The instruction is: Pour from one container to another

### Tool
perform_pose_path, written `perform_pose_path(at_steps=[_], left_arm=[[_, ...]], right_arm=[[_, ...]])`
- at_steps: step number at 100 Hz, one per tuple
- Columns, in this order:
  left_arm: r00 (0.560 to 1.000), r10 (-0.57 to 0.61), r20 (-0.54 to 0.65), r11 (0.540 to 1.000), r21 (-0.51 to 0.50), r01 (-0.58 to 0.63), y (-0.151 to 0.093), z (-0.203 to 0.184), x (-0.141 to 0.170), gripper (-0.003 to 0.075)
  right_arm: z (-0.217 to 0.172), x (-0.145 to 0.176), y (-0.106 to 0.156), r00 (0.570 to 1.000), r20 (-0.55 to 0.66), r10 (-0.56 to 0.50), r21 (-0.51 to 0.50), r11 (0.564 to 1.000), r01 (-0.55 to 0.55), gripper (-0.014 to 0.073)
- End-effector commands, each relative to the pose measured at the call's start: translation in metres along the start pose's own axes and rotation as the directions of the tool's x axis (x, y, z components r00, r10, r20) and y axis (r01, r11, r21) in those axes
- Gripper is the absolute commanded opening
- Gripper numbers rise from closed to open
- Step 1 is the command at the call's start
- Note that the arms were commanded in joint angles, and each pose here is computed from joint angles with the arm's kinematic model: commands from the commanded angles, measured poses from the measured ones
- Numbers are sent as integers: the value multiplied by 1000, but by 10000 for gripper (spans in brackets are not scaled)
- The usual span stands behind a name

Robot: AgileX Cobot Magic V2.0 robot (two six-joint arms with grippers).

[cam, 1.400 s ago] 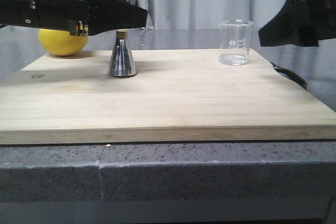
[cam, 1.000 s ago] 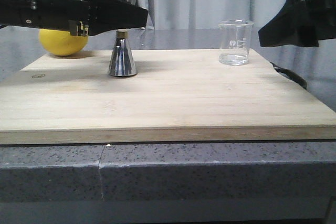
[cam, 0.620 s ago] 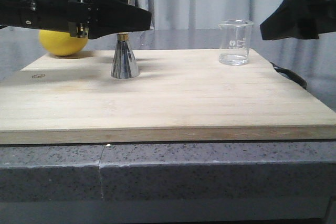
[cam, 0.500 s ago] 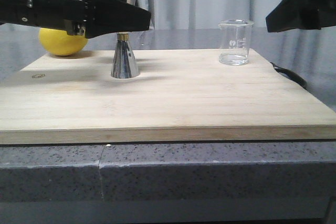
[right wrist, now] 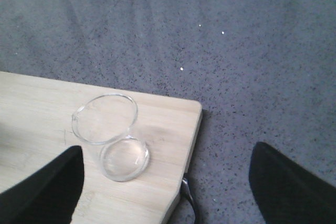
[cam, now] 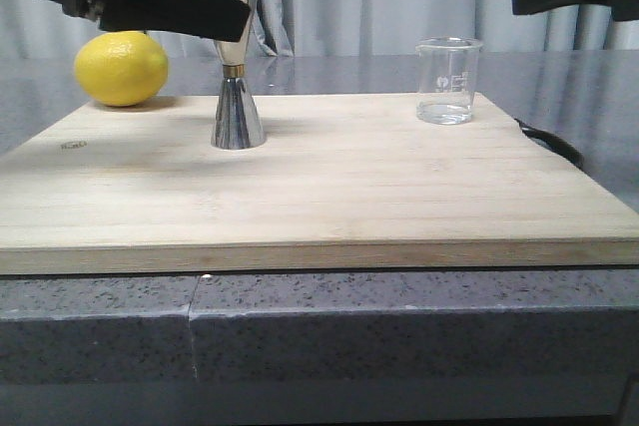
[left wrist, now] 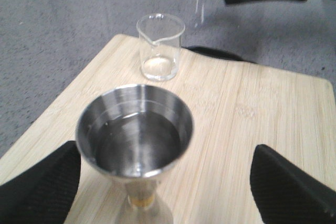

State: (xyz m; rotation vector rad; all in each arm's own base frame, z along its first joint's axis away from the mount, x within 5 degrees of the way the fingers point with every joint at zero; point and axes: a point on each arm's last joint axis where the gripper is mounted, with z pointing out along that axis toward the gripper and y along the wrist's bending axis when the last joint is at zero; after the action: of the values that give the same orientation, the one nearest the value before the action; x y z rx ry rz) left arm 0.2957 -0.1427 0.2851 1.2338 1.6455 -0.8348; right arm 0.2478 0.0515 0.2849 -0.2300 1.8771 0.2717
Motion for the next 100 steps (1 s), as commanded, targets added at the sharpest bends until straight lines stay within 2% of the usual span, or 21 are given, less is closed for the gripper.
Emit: perform_pose_path(at_steps=[1,21,42,53,70,89,100], left_arm=[[1000,17,21,999,-34,-16,-13,-17,-28,610],[992,-49,-116,983,-184,27,-24,-43,-36,610],[978,-144,-150,925,-373,79,-48,-82,-53,600],[968,-235,-86,855,-491,164,-64,-106,-64,600],[945,-326,18,746,-609,269,-85,-136,-73,600],[894,-431,126,606,-693,390,-103,-161,-73,600],[886,-430,172,542,-736,406,-111,-173,-71,600]], right_arm=[[-15,-24,6,994,111,-10,-33,999,14,578],[-35,-34,6,987,162,-23,6,1000,22,578],[-61,-43,3,980,198,-21,90,996,4,578],[-79,-47,1,972,233,10,128,991,-41,578],[-104,-51,3,955,295,23,149,986,-70,578],[-139,-58,7,917,399,16,148,986,-82,578],[-157,-60,10,891,454,13,145,985,-88,578]])
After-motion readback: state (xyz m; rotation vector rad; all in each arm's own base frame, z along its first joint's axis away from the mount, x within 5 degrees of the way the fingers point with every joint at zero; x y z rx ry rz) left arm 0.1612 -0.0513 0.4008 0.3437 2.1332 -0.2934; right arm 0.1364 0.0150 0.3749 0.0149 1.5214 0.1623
